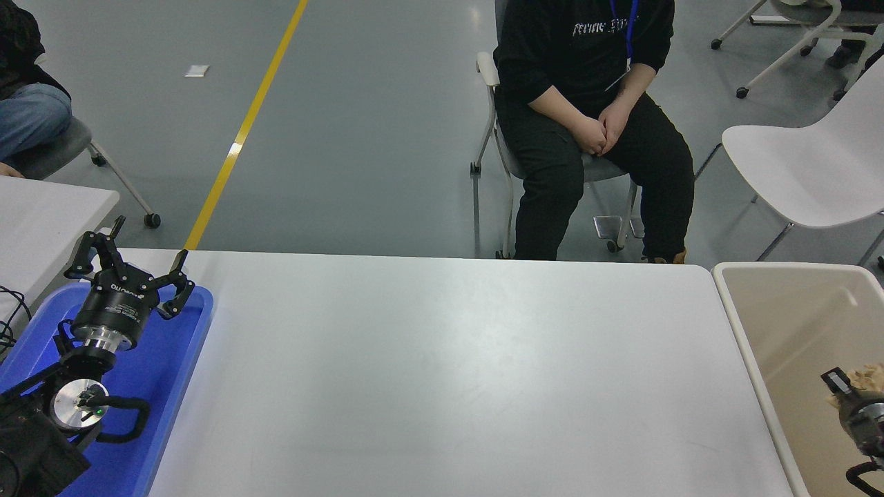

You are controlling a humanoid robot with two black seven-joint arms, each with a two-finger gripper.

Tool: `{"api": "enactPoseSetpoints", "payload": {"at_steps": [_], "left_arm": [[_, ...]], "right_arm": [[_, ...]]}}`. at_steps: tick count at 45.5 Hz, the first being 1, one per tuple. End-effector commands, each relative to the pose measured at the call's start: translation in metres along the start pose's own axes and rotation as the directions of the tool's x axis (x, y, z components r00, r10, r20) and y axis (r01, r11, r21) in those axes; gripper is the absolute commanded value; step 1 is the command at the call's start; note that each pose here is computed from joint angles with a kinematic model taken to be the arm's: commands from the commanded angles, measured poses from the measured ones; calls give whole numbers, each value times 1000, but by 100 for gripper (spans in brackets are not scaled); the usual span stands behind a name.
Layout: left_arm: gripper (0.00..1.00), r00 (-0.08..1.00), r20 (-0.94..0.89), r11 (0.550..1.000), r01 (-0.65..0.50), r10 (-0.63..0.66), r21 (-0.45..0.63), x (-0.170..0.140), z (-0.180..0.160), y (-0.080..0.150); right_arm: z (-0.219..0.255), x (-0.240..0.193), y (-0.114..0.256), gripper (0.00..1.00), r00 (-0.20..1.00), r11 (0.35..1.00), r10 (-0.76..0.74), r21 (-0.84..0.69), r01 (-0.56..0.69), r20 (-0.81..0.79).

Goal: Clean the table surface

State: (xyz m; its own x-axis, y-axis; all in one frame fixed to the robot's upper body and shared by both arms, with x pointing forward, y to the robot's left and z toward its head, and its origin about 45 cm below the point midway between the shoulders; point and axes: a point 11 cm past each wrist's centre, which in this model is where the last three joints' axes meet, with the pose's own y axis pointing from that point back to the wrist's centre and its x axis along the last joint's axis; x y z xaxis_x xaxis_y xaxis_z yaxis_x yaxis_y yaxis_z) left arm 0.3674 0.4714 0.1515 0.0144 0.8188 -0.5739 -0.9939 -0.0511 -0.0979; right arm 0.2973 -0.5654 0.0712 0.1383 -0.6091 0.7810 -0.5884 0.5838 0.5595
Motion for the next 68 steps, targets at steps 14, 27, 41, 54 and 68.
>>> {"api": "enactPoseSetpoints", "payload": {"at_steps": [14,27,41,54,68], "left_arm": [[100,1000,0,1000,1,-1,2,0,-1,0],[100,1000,-1,1000,0,0,0,0,0,0],[100,1000,0,1000,0,0,0,0,0,0],[100,1000,0,1000,1,-1,2,0,-1,0],[100,1000,0,1000,0,0,0,0,0,0]], "right_arm": [[-40,47,-2,98,991,992,102,60,-108,82],[-100,115,5,98,889,966,143,132,-221,436],[-170,176,29,98,767,911,3,314,-267,641],[-223,196,59,98,544,832,-265,474,-287,796],[-272,220,100,98,332,703,-520,615,-357,787]]}}
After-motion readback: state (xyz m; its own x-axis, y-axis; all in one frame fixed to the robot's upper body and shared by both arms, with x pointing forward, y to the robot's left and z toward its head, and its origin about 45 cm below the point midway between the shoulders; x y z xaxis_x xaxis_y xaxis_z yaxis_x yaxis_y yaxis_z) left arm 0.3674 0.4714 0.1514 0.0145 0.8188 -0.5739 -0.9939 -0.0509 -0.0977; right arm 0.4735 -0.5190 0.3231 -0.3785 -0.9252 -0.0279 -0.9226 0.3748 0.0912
